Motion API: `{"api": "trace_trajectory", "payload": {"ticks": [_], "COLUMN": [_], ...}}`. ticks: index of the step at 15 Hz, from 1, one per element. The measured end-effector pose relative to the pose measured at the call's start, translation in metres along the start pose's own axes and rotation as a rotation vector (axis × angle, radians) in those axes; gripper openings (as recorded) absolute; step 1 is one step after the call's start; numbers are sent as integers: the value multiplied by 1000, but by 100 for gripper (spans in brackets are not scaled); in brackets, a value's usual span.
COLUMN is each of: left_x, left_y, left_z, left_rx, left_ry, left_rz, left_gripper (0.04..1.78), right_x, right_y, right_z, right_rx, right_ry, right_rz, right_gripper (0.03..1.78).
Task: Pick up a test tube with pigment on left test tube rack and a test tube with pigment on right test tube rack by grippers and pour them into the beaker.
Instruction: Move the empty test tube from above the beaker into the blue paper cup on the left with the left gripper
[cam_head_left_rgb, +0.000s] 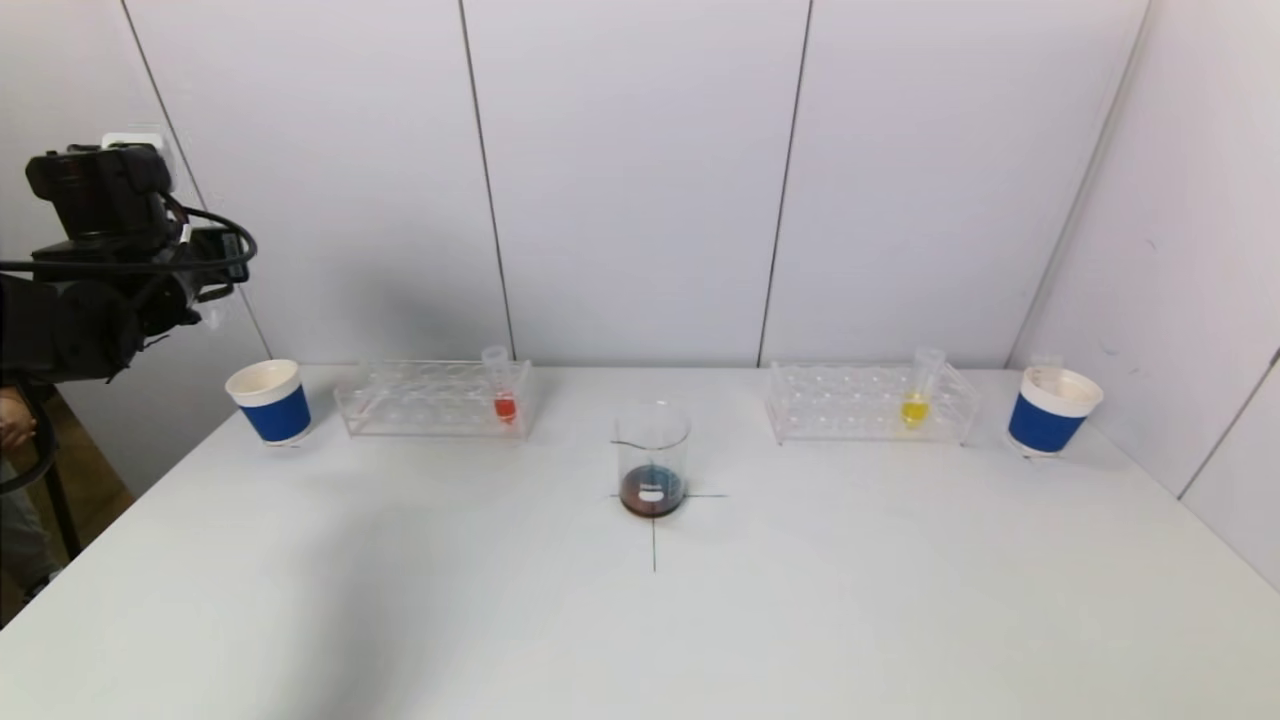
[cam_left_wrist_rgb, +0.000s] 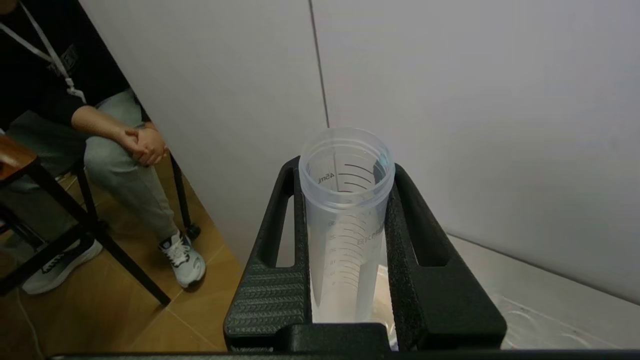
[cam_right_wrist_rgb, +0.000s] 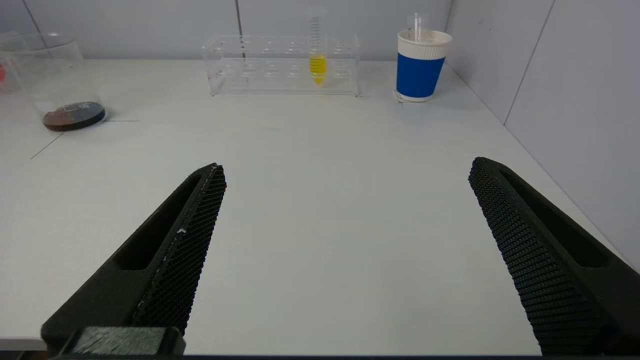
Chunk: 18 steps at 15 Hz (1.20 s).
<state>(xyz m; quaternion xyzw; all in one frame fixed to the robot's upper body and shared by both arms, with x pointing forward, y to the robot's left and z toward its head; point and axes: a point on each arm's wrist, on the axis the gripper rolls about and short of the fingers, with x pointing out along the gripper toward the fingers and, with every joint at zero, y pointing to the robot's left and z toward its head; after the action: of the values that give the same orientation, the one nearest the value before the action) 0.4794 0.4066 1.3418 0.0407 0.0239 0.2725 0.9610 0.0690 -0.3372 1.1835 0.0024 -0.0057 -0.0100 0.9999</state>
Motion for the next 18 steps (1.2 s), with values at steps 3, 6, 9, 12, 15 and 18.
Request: {"api": "trace_trajectory", "payload": {"ticks": [3,6,9,12,15,18], "left_x": [14,24,31,38,44,48], "left_y": [5,4,-2,-10,-15,-18], "left_z": [-15,-28,-42,-55,-69,-83], "left_rx": [-16,-18,-10,-10,-5,-1], "left_ry": [-5,-3,12,10,24,36], "left_rz": [29,24,13,3,-7,-13], "left_gripper": [45,45,45,45,45,45], "right_x": [0,0,0,0,0,0], "right_y": [0,0,0,0,0,0], "right_z": [0,0,0,0,0,0], "right_rx": [0,0,0,0,0,0], "right_ry": [0,0,0,0,0,0], "right_rz": [0,0,0,0,0,0], "right_gripper": [177,177,177,177,177,177]}}
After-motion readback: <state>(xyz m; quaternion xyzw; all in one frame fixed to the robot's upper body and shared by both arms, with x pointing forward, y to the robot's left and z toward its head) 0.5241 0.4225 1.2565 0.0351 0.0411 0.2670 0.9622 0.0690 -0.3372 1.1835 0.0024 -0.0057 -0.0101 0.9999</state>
